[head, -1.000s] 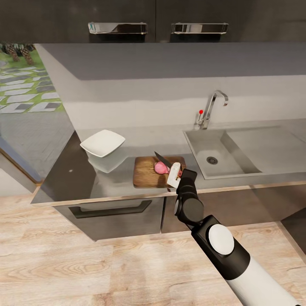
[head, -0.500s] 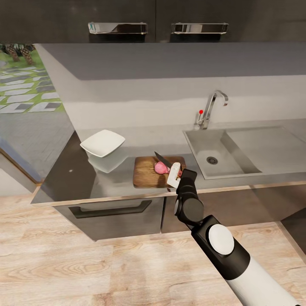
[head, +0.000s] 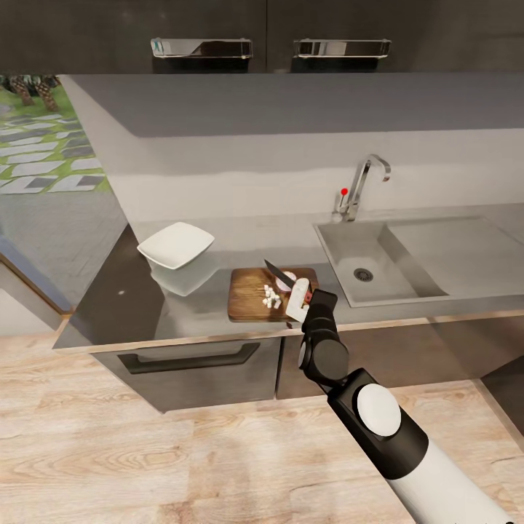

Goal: In the kitchen, take the Vidalia onion out of the sink, dice it on the chopping board with the paring knife, put the diced onion into the bowl on the countertop, then place both the paring knife and the chopping board into the sink.

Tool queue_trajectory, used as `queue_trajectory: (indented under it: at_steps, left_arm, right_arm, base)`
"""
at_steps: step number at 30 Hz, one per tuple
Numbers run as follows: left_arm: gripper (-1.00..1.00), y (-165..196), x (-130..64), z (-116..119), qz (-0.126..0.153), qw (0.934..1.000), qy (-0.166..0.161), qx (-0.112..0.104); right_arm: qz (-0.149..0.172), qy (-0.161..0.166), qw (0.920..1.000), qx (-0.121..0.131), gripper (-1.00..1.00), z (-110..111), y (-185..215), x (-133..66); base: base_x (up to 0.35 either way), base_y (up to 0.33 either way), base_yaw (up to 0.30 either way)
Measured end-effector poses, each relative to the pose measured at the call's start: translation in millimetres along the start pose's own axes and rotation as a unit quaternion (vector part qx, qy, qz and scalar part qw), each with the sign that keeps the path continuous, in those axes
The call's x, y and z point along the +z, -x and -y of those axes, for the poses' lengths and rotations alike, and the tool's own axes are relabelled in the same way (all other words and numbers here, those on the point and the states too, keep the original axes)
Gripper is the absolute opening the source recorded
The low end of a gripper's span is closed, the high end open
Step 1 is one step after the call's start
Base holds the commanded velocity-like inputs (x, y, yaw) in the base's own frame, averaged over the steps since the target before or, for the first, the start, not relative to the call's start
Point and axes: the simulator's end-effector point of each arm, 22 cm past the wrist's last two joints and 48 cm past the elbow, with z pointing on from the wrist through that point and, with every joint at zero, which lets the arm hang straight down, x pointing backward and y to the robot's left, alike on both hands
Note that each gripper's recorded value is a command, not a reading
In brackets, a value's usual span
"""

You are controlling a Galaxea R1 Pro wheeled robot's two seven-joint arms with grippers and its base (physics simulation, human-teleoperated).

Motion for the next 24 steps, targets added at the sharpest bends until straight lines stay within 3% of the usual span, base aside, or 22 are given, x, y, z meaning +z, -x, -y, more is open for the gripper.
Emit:
queue_trajectory:
  at_steps: [24]
  left_arm:
    - [1.0, -3.2, -0.4, -0.7, -0.004, 1.0, 0.001, 0.0]
  right_arm:
    - [0.006, 0.004, 0.9999, 0.008, -1.0, -3.3, 8.4, -0.7]
  base:
    - [0.0, -0.017, 0.0]
